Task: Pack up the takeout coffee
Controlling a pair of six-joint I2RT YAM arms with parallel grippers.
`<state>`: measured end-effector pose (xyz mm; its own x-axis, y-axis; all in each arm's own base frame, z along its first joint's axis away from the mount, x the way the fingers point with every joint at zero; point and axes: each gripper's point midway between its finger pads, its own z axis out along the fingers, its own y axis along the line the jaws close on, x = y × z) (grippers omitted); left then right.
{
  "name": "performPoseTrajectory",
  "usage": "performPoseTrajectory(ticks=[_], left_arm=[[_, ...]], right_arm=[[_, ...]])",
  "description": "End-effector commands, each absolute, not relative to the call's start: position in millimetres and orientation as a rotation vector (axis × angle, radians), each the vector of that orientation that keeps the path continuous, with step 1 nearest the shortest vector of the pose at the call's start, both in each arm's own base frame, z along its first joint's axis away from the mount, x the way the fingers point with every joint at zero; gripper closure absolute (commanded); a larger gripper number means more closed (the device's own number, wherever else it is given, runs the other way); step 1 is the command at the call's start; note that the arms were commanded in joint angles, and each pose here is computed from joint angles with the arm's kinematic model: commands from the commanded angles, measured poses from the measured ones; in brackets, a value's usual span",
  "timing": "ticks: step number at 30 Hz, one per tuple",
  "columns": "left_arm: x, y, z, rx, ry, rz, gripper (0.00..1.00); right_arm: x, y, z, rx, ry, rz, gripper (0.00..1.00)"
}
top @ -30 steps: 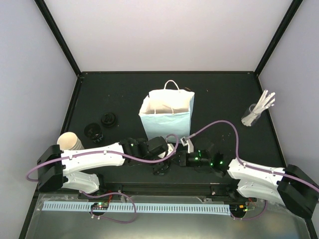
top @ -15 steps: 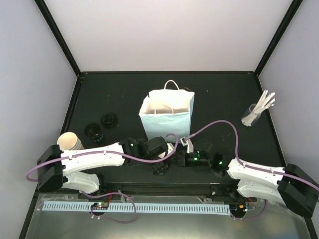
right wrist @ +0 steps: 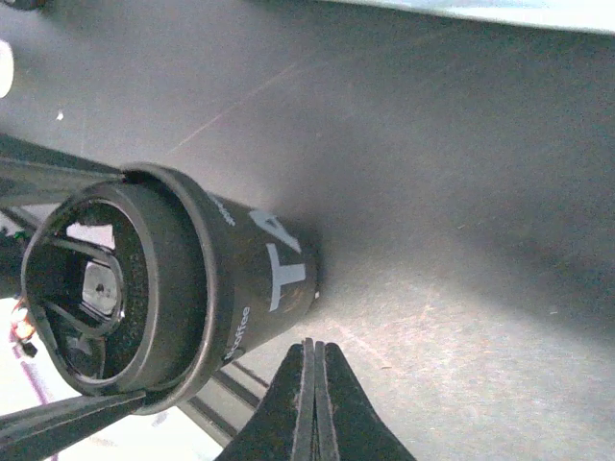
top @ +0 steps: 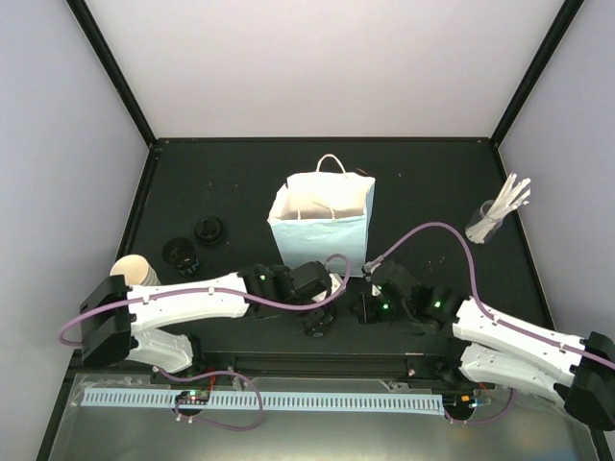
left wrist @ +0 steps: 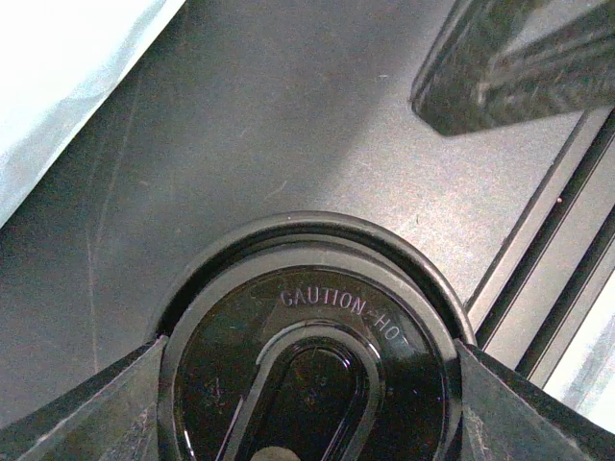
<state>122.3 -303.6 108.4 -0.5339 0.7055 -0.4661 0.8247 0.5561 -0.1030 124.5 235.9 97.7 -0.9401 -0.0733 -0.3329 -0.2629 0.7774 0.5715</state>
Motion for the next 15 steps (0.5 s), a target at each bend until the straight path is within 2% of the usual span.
performPoseTrajectory(ticks=[1, 7, 15], left_arm=[[116.1, -295.5, 100.5, 1.27, 2.52, -0.363, 0.32], [129.4, -306.1, 111.2, 1.234, 2.513, -0.345, 0.32], [134.5, -313.7, 102.8, 1.217, 2.537, -0.338, 0.32]], right_arm=[[142.2, 206.2, 111.4, -0.252, 2.63, 0.678, 0.99], [158.1, 174.5, 124.8, -0.144, 2.573, 0.509, 0.98], [154.8, 168.0, 125.7, -0.133, 2.566, 0.518, 0.98]])
